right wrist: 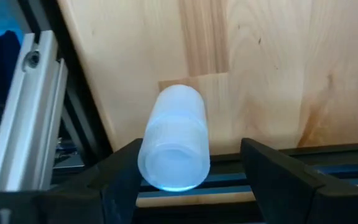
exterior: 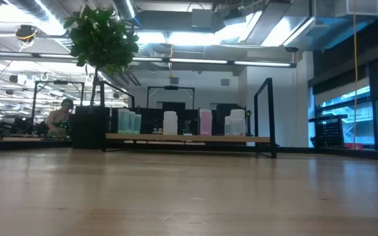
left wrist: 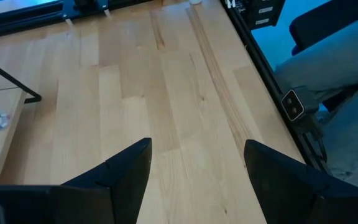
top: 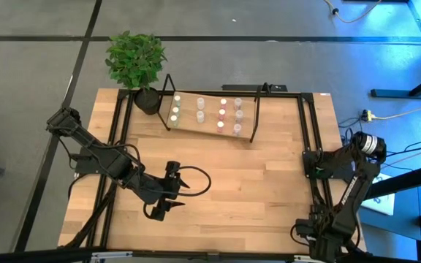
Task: Pick and place medicine bottles onto shelf by color
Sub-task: Put the white medicine bottle on the shelf aligned with the other white medicine bottle
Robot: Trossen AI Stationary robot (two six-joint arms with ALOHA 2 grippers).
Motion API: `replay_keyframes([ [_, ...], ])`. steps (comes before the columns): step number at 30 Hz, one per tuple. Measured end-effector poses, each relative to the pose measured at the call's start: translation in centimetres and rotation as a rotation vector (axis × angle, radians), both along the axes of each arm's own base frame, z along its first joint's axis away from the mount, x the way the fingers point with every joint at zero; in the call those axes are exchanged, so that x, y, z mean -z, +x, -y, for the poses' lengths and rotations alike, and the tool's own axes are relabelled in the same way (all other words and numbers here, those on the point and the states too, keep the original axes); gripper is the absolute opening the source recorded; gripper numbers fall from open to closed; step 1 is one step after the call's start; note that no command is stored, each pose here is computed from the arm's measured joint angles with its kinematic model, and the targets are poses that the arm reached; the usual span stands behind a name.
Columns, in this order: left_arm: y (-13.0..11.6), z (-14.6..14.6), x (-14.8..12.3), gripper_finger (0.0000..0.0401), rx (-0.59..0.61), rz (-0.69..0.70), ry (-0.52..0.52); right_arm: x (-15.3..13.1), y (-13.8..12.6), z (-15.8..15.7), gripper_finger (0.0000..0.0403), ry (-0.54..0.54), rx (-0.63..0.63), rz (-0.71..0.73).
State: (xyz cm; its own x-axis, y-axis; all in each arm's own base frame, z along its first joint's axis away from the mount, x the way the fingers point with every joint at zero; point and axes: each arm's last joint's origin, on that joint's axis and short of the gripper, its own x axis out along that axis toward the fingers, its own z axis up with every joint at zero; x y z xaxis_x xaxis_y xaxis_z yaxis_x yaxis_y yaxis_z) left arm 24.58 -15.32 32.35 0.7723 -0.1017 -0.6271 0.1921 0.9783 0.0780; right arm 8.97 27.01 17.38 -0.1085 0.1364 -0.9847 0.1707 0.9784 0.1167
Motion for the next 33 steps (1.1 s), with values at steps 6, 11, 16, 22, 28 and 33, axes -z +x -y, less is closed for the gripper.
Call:
replay_keyframes([
  [6,0.0,0.0,0.0,0.025,0.0,0.0,0.0,0.3,0.1,-0.1,0.0267,-0.017,0.0,0.013],
  [11,0.0,0.0,0.0,0.025,0.0,0.0,0.0,0.3,0.1,-0.1,0.0253,-0.018,0.001,0.018],
  [16,0.0,0.0,0.0,0.025,0.0,0.0,0.0,0.3,0.1,-0.1,0.0196,-0.017,0.001,0.018],
  [22,0.0,0.0,0.0,0.025,0.0,0.0,0.0,0.2,0.5,0.0,0.0138,-0.011,0.017,0.017],
  [28,0.0,0.0,0.0,0.025,0.0,0.0,0.0,0.0,2.4,0.5,0.0138,0.0,0.037,0.035],
  [33,0.0,0.0,0.0,0.025,0.0,0.0,0.0,-0.7,5.0,1.7,0.0148,-0.004,0.025,0.045],
])
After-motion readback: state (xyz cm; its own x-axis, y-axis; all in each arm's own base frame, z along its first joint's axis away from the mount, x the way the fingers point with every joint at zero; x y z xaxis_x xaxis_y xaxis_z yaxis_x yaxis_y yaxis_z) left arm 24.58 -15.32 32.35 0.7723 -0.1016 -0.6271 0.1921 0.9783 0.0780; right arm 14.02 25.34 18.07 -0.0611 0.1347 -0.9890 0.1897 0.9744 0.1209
